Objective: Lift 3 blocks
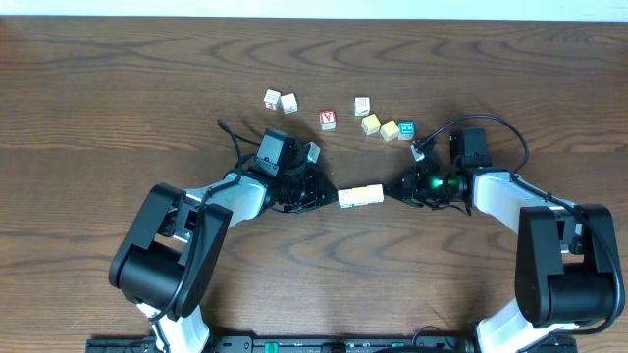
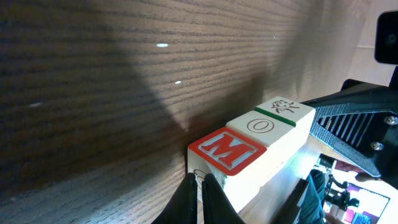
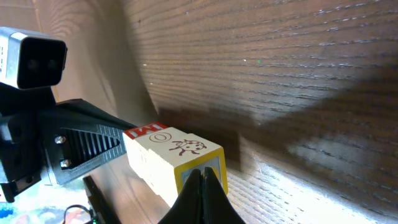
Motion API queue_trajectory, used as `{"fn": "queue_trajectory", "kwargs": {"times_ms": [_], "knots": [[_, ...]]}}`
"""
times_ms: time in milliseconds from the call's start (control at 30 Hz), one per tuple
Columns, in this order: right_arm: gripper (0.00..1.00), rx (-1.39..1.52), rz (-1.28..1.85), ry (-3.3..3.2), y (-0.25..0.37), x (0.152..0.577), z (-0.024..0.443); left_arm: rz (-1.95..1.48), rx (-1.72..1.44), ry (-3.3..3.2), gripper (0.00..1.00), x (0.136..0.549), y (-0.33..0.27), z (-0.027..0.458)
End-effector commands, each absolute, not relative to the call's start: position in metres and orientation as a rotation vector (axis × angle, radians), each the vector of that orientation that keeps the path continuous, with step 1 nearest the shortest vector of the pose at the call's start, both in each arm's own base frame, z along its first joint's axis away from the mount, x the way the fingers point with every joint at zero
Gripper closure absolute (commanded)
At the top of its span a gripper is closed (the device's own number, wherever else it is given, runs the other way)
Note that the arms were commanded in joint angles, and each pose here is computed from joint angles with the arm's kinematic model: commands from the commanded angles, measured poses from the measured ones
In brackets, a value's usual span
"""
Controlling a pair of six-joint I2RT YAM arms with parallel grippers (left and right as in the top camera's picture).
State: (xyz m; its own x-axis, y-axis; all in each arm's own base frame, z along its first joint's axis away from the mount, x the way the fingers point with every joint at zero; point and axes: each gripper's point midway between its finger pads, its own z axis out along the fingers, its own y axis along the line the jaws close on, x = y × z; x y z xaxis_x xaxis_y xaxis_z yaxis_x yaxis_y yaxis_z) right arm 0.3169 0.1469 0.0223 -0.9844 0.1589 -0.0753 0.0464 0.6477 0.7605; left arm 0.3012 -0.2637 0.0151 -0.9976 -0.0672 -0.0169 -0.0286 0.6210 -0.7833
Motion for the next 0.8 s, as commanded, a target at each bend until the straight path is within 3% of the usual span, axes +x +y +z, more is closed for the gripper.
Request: {"fn": "queue_trajectory", "kwargs": {"times_ms": [0,767], "knots": [[0.99,0.046,1.481,2.704,0.184,0.295,0.043,-1.539,0.064,2.704,0.93,0.292,-0.287,0.052],[0.99,0.053,1.525,2.690,0.187,0.294,0.049,-1.543,0.083,2.675,0.93,0.293,-0.288,0.063]]}}
